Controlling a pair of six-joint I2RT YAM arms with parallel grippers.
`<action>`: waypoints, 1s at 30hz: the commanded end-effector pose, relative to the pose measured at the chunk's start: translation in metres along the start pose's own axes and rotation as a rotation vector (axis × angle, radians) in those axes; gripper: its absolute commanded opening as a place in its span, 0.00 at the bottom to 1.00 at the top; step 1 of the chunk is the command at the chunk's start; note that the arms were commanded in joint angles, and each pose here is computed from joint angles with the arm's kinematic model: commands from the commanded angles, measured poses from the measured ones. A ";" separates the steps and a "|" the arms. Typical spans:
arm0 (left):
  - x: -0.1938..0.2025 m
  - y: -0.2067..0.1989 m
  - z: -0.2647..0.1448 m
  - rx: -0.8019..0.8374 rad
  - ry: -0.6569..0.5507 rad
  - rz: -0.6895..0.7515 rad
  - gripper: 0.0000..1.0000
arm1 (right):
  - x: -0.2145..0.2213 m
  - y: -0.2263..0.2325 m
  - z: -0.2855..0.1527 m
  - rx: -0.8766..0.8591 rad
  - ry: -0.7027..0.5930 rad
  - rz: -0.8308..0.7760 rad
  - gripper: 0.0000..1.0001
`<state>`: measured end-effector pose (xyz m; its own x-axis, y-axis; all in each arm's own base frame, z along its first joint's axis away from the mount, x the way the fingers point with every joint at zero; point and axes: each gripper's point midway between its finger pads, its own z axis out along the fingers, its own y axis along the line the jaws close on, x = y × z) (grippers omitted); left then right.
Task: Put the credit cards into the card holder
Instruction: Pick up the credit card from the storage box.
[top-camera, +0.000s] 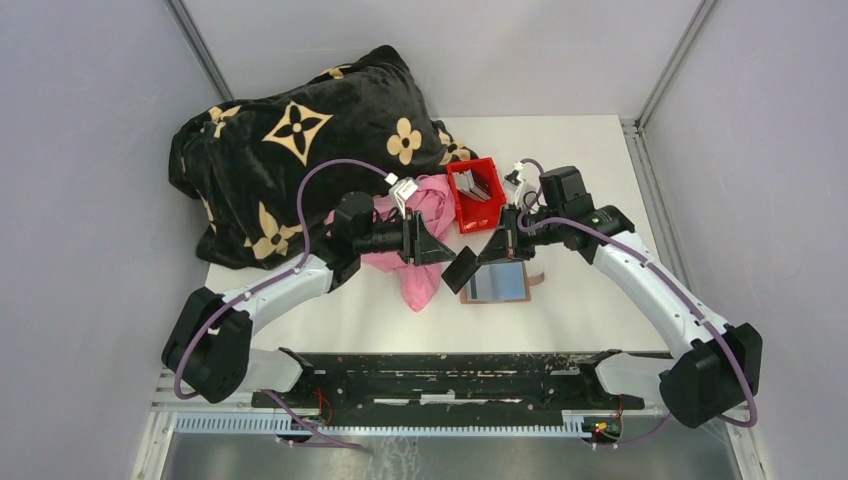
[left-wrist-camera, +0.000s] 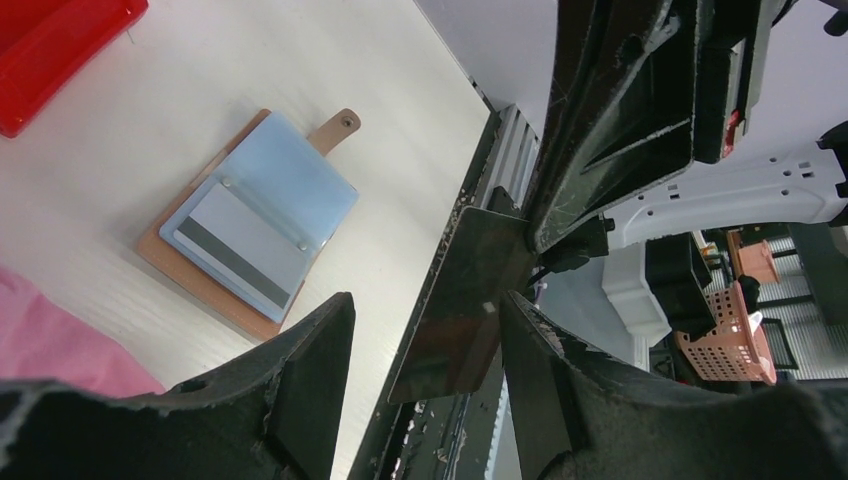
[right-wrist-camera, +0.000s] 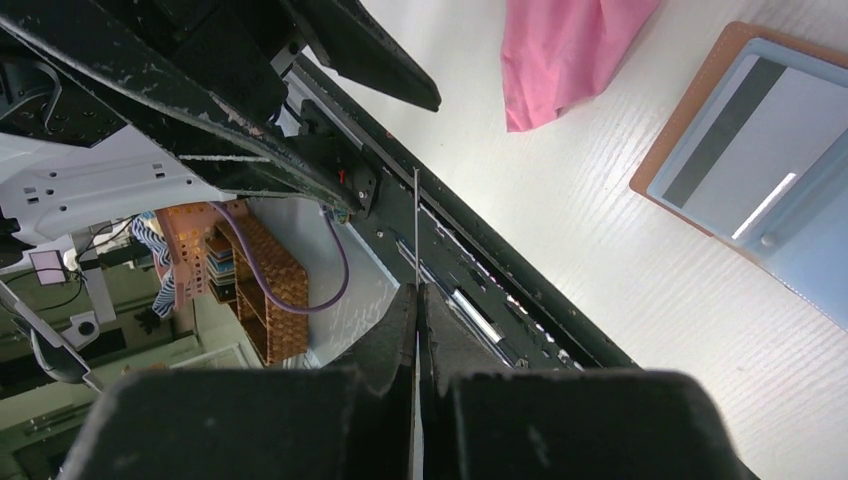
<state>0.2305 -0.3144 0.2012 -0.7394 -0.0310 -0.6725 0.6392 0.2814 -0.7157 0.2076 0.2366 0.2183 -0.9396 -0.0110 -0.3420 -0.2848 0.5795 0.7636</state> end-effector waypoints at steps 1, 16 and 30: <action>0.000 -0.016 -0.005 0.060 0.018 -0.013 0.62 | -0.010 0.007 0.002 -0.068 -0.025 -0.024 0.01; 0.020 -0.014 0.000 0.125 0.116 -0.075 0.58 | -0.015 0.002 0.014 -0.123 -0.011 0.016 0.01; 0.031 -0.015 -0.001 0.162 0.168 -0.105 0.12 | -0.020 -0.005 0.024 -0.187 0.001 0.063 0.01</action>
<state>0.2071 -0.3172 0.1820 -0.8156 0.0874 -0.5720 0.5774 0.1870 -0.7948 0.2219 0.2486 0.2012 -0.9674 0.0113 -0.2529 -0.2177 0.4728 0.8539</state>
